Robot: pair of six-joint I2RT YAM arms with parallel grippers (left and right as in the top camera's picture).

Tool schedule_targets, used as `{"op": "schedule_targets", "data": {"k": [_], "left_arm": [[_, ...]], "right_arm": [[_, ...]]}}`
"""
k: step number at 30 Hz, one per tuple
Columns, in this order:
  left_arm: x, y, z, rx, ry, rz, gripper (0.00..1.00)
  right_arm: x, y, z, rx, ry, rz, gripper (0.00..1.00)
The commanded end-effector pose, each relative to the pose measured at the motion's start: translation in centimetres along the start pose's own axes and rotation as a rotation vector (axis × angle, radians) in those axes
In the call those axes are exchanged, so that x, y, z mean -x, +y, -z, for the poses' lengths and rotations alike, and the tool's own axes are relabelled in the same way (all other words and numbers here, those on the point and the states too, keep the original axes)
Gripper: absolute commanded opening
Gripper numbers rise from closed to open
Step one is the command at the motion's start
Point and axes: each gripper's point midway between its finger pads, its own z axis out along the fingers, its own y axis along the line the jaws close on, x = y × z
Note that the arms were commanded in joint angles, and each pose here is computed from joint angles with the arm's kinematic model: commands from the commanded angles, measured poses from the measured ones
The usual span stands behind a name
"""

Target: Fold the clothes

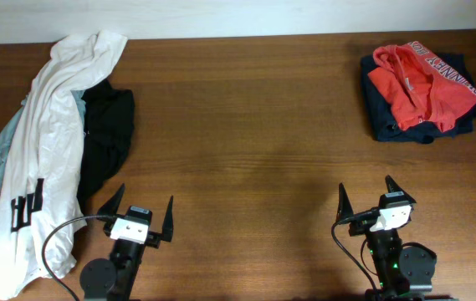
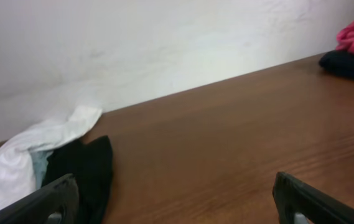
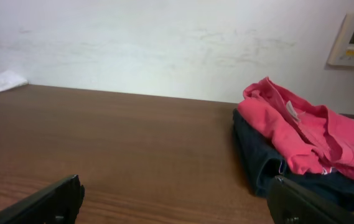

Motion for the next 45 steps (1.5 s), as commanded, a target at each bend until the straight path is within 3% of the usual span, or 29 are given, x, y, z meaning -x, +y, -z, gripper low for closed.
{"op": "schedule_targets", "data": {"k": [1,8,14,23,30,34,39,45], "left_arm": [[0.4,-1.0,0.0,-0.054,-0.027,0.008,0.99],[2.9,-3.4,0.7,-0.207,-0.113,-0.013,0.99],[6.0,-2.2,1.2,-0.156,-0.139,0.003,0.99],[9.9,-0.7,-0.5,-0.157,0.015,0.039,0.99],[11.5,1.3,-5.2,-0.172,0.271,0.041,0.99],[11.0,2.2,-7.8,-0.188,0.459,0.073,0.99],[9.3,1.3,-9.4,-0.283,0.657,0.154,0.99],[6.3,-1.4,-9.7,-0.432,0.778,0.264,0.99]], "right_arm": [[0.2,-0.6,0.0,-0.033,-0.014,-0.009,0.98],[1.0,-0.9,0.1,-0.049,-0.043,-0.006,0.99],[4.1,-1.1,0.6,-0.056,-0.096,-0.010,0.98],[9.2,-1.5,-0.7,-0.053,-0.061,-0.065,0.98],[12.4,-1.3,-5.1,0.013,0.150,-0.117,0.98],[12.7,-1.6,-7.8,0.022,0.357,-0.153,0.99],[11.0,-1.0,-10.3,0.079,0.617,-0.217,0.98],[7.6,2.8,-12.7,0.316,0.772,-0.353,0.98]]}}
